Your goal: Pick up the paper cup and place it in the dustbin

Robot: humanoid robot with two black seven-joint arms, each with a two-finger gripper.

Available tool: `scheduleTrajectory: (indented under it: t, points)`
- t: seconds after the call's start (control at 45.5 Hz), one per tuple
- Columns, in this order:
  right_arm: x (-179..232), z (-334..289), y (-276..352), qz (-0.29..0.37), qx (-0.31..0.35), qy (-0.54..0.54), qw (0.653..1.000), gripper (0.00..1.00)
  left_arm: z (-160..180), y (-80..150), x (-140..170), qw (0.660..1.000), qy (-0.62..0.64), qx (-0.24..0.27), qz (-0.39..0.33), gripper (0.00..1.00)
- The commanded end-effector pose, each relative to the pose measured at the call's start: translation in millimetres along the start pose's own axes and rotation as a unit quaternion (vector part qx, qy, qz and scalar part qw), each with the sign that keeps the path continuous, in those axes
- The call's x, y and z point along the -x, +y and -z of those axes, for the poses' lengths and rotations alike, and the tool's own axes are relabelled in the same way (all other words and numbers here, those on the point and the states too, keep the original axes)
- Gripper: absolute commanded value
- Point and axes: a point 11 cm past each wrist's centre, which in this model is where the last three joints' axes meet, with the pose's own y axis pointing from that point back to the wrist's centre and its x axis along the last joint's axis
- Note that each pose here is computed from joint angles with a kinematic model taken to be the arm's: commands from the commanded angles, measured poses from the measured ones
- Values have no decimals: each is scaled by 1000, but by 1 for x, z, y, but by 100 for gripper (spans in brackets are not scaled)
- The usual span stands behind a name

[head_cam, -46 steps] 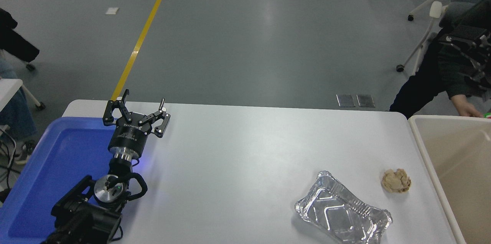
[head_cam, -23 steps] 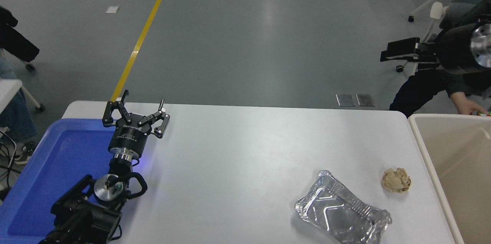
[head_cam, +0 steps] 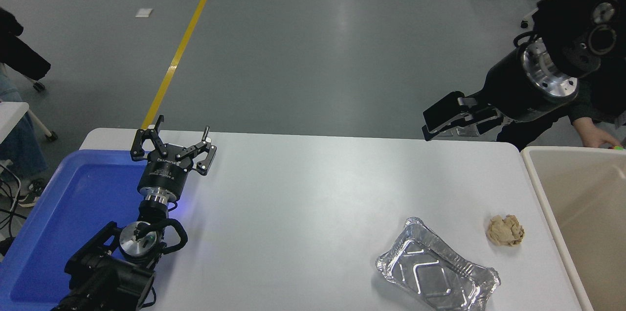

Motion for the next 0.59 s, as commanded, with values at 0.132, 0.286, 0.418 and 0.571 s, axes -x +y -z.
scheduleTrajectory:
  t: [0.132, 0.286, 0.418, 0.571]
  points:
    - [9, 18, -4, 49, 5, -61, 997, 100, 0, 0, 0, 1000, -1, -1, 1, 99]
    - [8, 19, -3, 49, 18, -57, 997, 100, 0, 0, 0, 1000, -1, -1, 1, 99]
    - [-2, 18, -5, 37, 26, -51, 998, 100, 0, 0, 0, 1000, -1, -1, 1, 99]
    - [-16, 16, -10, 25, 33, -46, 998, 100, 0, 0, 0, 1000, -1, -1, 1, 99]
